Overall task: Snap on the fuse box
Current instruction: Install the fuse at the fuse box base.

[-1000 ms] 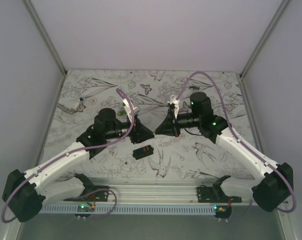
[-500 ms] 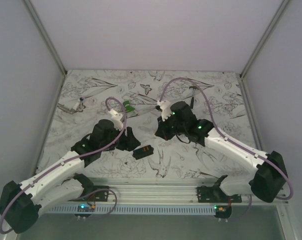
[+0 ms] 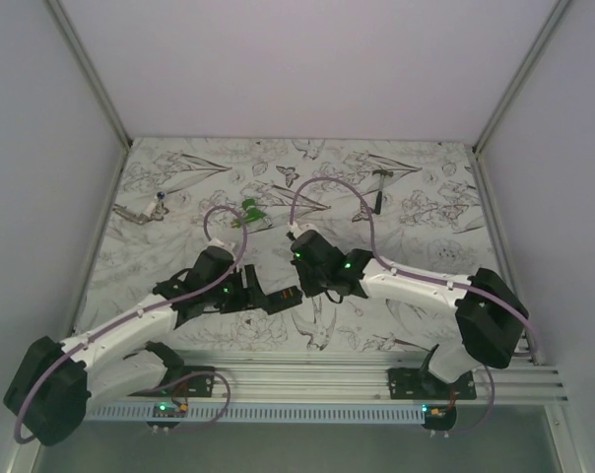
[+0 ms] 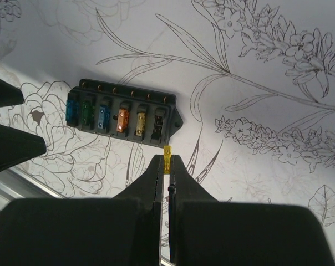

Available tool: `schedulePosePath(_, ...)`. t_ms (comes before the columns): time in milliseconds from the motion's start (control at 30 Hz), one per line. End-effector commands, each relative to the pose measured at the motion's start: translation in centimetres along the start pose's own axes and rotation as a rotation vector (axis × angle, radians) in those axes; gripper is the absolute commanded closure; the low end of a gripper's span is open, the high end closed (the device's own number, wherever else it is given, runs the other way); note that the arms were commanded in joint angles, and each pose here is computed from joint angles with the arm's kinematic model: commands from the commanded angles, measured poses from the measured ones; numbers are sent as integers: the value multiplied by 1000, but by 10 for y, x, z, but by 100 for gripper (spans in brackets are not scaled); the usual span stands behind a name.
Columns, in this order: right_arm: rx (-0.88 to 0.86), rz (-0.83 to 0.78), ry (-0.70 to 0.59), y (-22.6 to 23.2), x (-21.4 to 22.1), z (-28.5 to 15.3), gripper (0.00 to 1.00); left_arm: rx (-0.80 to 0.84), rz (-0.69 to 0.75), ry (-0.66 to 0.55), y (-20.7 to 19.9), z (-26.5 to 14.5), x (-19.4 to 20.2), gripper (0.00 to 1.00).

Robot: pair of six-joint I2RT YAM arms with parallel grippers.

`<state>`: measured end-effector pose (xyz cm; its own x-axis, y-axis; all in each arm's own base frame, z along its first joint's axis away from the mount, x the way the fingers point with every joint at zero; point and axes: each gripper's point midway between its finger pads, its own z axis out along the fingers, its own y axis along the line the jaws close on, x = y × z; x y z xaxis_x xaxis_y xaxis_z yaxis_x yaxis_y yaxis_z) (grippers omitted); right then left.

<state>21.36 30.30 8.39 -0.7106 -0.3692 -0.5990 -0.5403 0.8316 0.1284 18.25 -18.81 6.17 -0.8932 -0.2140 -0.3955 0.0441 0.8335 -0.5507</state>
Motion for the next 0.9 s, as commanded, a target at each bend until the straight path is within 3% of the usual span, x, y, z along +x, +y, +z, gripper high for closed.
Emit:
schedulePosePath(0, 52, 70, -51, 4, -12, 6, 100, -37, -63, 50, 5, 6, 6, 33)
schedulePosePath(867, 107, 47, -51, 20, -9, 29, 100, -2, -113, 105, -10, 25, 2, 33)
